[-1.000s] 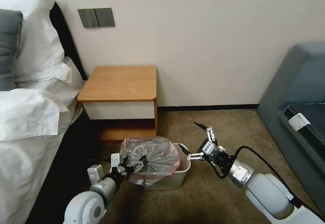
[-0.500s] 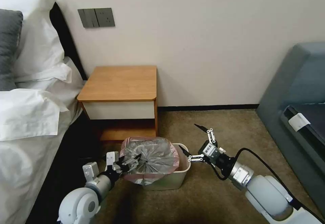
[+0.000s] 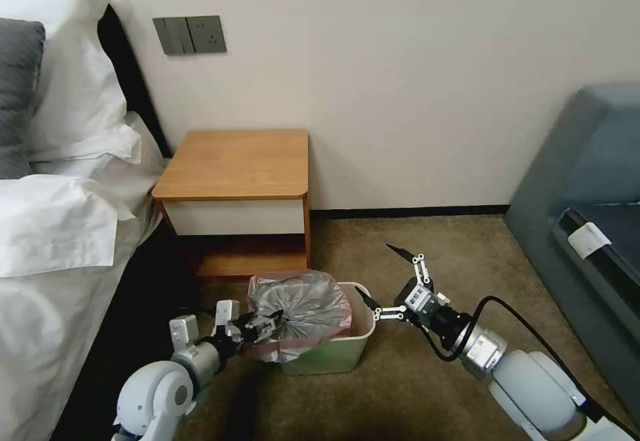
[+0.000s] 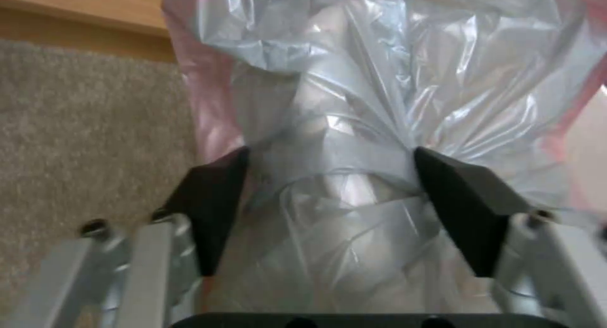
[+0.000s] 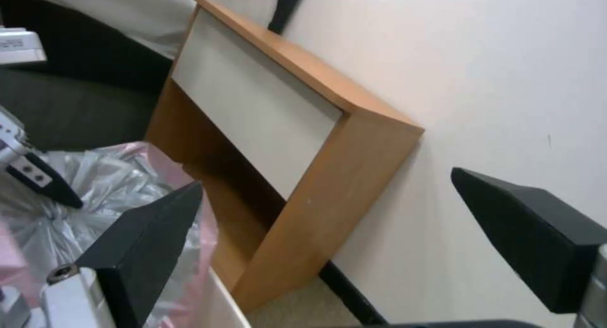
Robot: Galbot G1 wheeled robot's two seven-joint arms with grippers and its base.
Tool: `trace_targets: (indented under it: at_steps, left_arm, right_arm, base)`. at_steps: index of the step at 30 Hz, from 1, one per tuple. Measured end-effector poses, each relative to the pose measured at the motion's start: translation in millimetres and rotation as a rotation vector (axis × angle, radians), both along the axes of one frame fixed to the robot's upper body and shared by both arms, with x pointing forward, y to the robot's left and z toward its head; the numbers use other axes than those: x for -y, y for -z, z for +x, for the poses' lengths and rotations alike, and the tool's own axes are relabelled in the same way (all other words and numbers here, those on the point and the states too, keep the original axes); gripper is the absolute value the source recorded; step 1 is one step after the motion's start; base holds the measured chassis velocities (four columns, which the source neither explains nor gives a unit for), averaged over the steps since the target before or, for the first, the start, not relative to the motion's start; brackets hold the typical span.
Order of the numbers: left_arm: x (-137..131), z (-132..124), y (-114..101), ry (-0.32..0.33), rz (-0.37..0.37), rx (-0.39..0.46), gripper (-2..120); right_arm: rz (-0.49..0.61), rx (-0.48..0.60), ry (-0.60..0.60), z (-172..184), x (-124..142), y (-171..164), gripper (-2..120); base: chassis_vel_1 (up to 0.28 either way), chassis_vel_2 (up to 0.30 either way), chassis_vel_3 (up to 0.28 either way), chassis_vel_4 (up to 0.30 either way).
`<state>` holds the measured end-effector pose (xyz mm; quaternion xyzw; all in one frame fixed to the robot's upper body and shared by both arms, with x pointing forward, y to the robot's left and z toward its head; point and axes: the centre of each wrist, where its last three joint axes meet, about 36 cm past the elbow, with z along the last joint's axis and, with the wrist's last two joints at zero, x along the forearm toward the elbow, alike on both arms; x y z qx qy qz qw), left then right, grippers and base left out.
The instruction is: Pick up the garbage bag from the table and place it over the trash can.
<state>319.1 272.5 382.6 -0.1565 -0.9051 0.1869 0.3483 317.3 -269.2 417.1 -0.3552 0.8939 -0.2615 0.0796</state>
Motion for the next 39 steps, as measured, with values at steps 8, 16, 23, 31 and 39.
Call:
trace_targets:
  at_steps: [8,16,23,31,39]
  left_arm:
    - [1,-1,0,-0.016,0.02,-0.006,40]
    - [2,-5,-4,-0.044,0.056,0.013,12]
    - [7,-12,-10,-0.093,0.09,0.057,10]
    - [19,-26,-12,-0.233,0.088,0.287,10]
    - [23,-36,-23,-0.311,0.061,0.558,10]
  right_arm:
    - [-0.003,0.012,0.003,-2,3,-4,100]
    - [-0.004,0.017,0.002,-2,3,-6,100]
    - [-0.002,0.025,-0.004,0,2,-9,100]
    - [0.195,0.003,0.099,-13,-35,-30,100]
    - [0.548,-0.358,0.123,-42,-91,-100,100]
  base:
    - [0.0,0.0,0.0,0.0]
    - [0.0,0.0,0.0,0.0]
    - [0.0,0.0,0.0,0.0]
    - [0.0,0.0,0.0,0.0]
    - [0.0,0.0,0.0,0.0]
